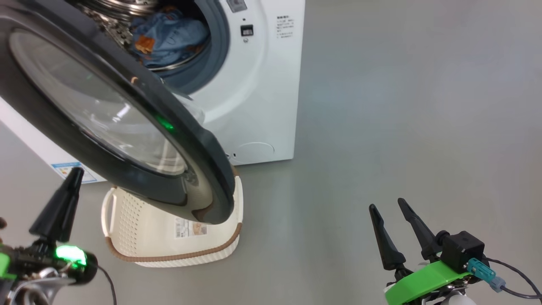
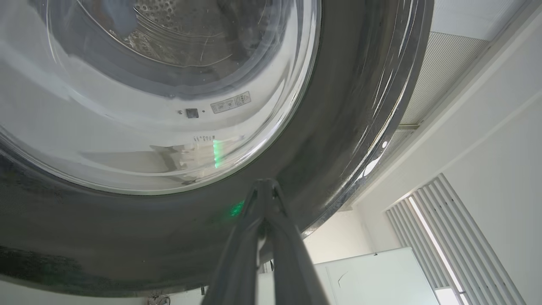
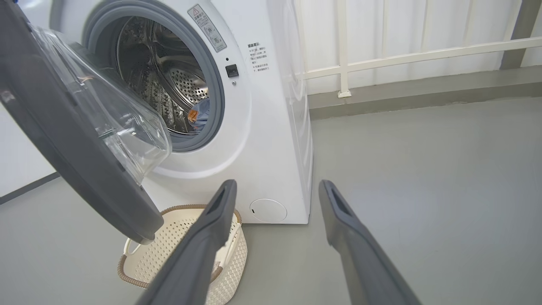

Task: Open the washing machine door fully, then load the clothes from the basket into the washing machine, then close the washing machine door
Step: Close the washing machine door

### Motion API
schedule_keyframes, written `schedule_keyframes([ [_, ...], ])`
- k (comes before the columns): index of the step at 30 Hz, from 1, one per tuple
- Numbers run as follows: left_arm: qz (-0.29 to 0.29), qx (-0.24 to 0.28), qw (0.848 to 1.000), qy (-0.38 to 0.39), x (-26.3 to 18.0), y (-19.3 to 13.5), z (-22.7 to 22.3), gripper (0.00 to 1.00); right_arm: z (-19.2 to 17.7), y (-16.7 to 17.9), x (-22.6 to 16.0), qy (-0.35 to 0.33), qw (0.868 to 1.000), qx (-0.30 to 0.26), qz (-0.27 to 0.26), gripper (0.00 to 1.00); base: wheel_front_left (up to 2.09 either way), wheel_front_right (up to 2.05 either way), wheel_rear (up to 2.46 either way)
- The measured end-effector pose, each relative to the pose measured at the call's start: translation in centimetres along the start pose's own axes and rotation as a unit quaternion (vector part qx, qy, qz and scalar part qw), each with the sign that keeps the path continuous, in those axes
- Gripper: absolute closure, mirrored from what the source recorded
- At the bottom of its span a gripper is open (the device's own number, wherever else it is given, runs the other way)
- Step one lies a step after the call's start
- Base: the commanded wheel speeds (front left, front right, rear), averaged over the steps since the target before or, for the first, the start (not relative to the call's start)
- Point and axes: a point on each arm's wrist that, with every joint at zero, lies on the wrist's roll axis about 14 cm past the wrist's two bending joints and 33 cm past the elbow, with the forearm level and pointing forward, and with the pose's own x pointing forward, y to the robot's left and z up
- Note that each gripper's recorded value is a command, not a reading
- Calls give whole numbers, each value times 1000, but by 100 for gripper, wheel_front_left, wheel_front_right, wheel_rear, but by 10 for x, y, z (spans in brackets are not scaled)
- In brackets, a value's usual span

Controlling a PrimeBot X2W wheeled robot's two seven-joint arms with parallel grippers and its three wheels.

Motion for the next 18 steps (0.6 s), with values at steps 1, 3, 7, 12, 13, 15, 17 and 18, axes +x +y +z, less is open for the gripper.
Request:
schedule_keyframes([
  [1, 2, 1, 1000, -6, -4, 0, 1, 100, 1, 1, 0, -2, 1000, 0, 2, 0, 0, 0, 0],
  [3, 5, 2, 1000, -17, -11, 0, 2, 100, 3, 3, 1, -5, 1000, 0, 4, 0, 0, 0, 0],
  [7, 15, 2, 999, -39, -25, 4, 5, 100, 4, 5, 0, -6, 1000, 0, 7, 0, 0, 0, 0],
  [12, 32, 7, 996, -82, -42, 10, 14, 0, 1, 8, -2, -2, 1000, 6, 9, 0, 0, 0, 0],
  [13, 36, 10, 995, -88, -45, 11, 15, 0, 1, 8, -2, -2, 1000, 6, 10, 0, 0, 0, 0],
  [15, 44, 23, 994, -96, -49, 11, 17, 0, 2, 10, -1, -3, 1000, 6, 13, 0, 0, 0, 0],
  [17, 47, 40, 991, -122, -54, 7, 25, 0, 2, 11, 0, -3, 1000, 7, 15, 0, 0, 0, 0],
  [18, 45, 47, 989, -131, -56, 3, 28, 0, 2, 12, 0, -3, 1000, 7, 16, 0, 0, 0, 0],
])
